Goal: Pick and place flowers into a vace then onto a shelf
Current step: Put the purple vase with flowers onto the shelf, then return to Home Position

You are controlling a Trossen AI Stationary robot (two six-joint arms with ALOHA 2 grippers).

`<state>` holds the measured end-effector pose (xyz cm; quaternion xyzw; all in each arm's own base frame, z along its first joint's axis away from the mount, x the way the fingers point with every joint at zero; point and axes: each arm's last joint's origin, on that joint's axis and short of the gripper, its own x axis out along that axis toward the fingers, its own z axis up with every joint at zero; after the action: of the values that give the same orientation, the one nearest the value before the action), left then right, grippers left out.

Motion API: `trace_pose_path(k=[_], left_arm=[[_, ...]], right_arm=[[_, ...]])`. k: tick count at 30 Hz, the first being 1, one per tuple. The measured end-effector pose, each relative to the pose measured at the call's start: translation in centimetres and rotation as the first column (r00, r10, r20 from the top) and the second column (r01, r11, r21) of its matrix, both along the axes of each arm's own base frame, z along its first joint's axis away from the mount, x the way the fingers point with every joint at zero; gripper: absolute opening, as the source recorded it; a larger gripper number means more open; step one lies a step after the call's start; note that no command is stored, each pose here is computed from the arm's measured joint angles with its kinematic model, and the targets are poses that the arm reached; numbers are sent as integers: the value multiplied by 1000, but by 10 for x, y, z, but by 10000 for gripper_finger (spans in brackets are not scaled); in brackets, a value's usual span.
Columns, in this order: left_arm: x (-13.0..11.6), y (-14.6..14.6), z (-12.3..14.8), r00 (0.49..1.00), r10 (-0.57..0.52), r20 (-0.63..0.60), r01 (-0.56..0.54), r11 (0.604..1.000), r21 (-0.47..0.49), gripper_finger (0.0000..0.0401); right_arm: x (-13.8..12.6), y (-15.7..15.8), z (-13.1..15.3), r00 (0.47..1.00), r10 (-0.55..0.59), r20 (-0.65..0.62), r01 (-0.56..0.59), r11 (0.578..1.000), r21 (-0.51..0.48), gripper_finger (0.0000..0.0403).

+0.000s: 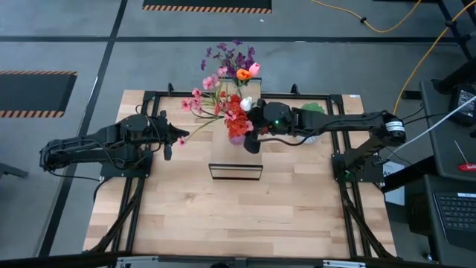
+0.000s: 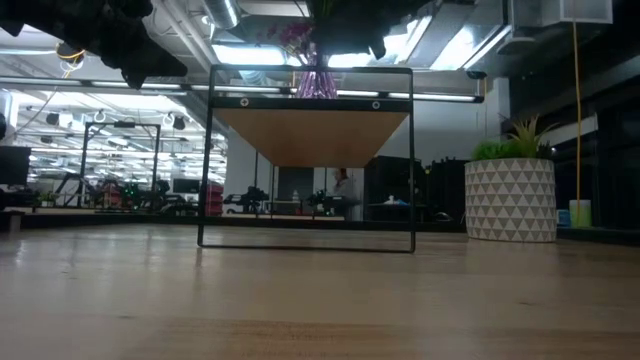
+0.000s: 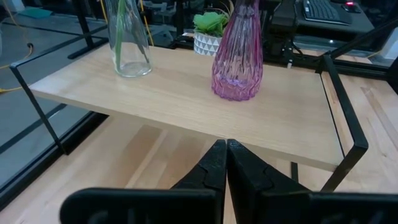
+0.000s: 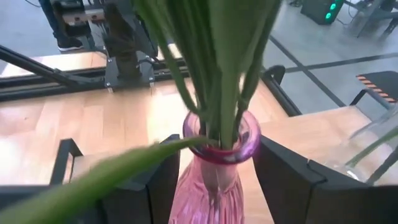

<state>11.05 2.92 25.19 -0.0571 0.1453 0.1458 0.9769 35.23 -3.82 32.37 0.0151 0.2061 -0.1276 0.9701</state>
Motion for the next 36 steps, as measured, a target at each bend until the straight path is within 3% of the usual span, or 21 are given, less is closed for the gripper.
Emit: trace_pose_path(k=[17,25,31,36], left_arm=[[0,0,0,1000,0,1,0,1000,0,8],[0,0,0,1000,0,0,0,1000,0,8],[0,0,0,1000,0,0,0,1000,0,5],[0,0,0,1000,0,0,0,1000,0,5]], right_arm=[[-16,0,8,997,-56,-55,55,998,-19,202],[-34,2,26,998,-61,-18,60,998,-15,202],[-51,3,27,990,-102,-102,105,994,31,202],[-61,7,30,981,-137,-135,139,990,5,202]])
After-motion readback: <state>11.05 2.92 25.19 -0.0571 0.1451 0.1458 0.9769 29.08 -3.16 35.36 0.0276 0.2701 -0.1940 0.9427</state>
